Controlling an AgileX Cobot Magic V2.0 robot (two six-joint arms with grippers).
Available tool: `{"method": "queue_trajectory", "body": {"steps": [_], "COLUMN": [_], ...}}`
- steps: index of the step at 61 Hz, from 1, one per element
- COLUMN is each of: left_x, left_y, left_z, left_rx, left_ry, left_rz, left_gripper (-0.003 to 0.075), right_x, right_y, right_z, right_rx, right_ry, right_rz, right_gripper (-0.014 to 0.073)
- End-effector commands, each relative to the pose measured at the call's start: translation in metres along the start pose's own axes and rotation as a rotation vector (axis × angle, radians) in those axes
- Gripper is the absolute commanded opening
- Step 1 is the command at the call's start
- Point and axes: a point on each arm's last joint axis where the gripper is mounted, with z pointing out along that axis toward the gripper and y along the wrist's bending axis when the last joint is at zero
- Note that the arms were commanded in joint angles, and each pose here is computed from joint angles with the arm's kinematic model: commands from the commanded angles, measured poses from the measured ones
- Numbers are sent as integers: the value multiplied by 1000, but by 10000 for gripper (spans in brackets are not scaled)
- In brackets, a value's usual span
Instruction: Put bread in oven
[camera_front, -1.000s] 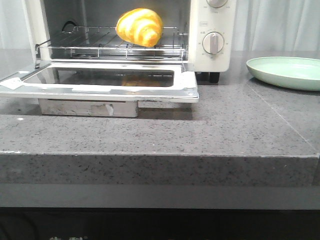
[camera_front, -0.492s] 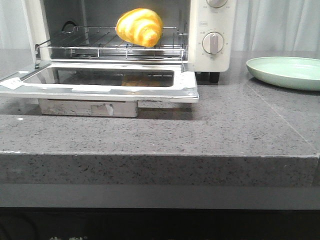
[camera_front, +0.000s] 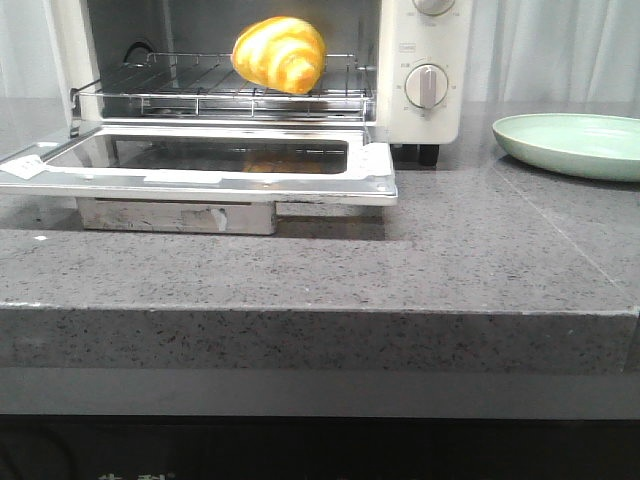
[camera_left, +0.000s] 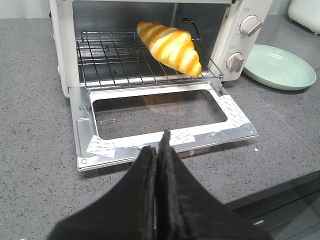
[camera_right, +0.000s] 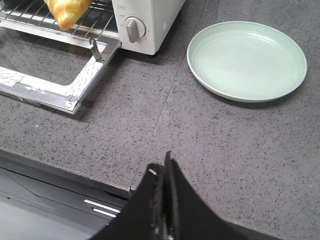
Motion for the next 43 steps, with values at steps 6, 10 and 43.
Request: {"method": "queue_trajectory", "body": {"steps": [6,10,43], "left_x": [-13,-13,70], "left_y": [-2,-2,26], "left_z": [-4,-4,1], "left_rx": [12,12,-267], "left_ry": [-93,-93,-422], "left_rz": [-11,-11,-7], "left_gripper": [-18,-18,-18], "right_x": [-11,-11,-11], "right_y": [-1,-1,-1], "right_z": [-4,-4,-4], "right_rx": [8,8,8], "right_ry": [-79,-79,-79], "right_rz": [-14,-14,-14], "right_gripper": [-69,-69,-69]}}
